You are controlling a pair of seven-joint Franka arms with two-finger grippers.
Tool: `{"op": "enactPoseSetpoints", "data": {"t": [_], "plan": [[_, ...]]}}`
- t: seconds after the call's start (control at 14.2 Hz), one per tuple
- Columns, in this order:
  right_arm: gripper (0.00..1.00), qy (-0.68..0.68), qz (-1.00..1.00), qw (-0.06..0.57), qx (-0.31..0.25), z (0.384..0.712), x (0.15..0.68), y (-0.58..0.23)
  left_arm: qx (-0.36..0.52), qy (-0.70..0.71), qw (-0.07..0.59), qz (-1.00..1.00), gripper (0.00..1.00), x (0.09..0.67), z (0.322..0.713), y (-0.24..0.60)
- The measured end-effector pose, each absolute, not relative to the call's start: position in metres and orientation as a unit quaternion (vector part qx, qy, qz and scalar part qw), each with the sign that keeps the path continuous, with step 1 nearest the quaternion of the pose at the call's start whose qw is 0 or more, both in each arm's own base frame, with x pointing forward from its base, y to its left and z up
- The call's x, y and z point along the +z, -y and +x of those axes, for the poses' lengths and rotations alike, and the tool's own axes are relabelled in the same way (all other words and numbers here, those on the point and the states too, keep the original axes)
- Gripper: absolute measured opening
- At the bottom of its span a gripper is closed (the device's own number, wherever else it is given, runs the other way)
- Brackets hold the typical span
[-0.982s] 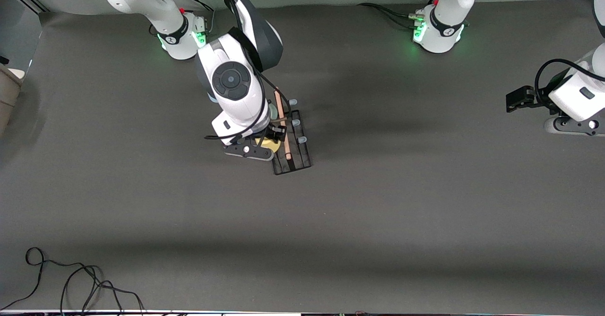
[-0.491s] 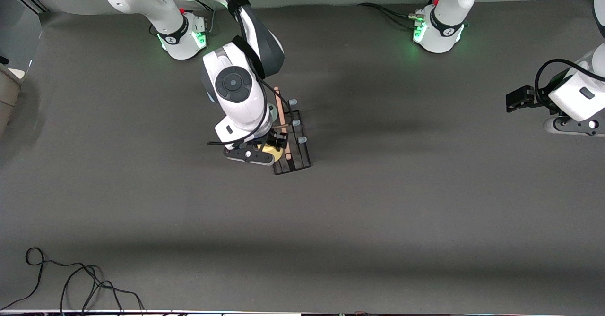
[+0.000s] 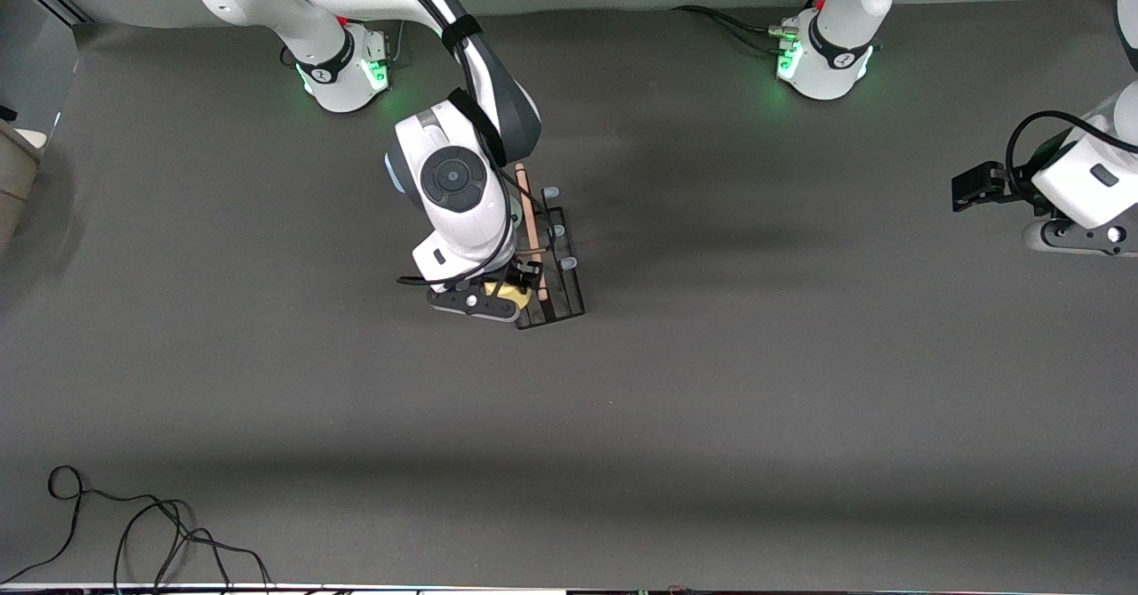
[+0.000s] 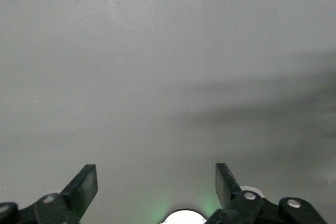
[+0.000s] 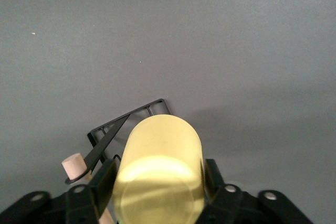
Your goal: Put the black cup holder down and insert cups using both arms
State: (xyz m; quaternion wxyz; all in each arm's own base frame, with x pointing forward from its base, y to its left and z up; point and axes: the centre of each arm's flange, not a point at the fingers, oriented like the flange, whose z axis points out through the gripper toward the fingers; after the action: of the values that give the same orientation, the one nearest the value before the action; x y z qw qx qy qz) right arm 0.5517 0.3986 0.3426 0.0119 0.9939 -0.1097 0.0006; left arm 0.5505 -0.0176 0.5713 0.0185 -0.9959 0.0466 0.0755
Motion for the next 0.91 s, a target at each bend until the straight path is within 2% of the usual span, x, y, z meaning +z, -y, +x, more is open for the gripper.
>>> {"op": "enactPoseSetpoints", "data": {"t": [0.14, 0.56, 0.91], "plan": [[0.99, 0.114, 0.993, 0.006, 0.001, 0.556, 0.364, -0.394, 0.075, -0.047, 0.018, -0.996, 1.00, 0.571, 0.551, 0.018], [1.00, 0.112, 0.993, -0.005, -0.030, 0.547, 0.513, -0.365, 0.076, -0.047, 0.018, -0.996, 1.00, 0.571, 0.550, 0.018], [1.00, 0.090, 0.995, 0.001, -0.038, 0.544, 0.594, -0.271, 0.076, -0.047, 0.018, -0.996, 1.00, 0.571, 0.550, 0.018]]}}
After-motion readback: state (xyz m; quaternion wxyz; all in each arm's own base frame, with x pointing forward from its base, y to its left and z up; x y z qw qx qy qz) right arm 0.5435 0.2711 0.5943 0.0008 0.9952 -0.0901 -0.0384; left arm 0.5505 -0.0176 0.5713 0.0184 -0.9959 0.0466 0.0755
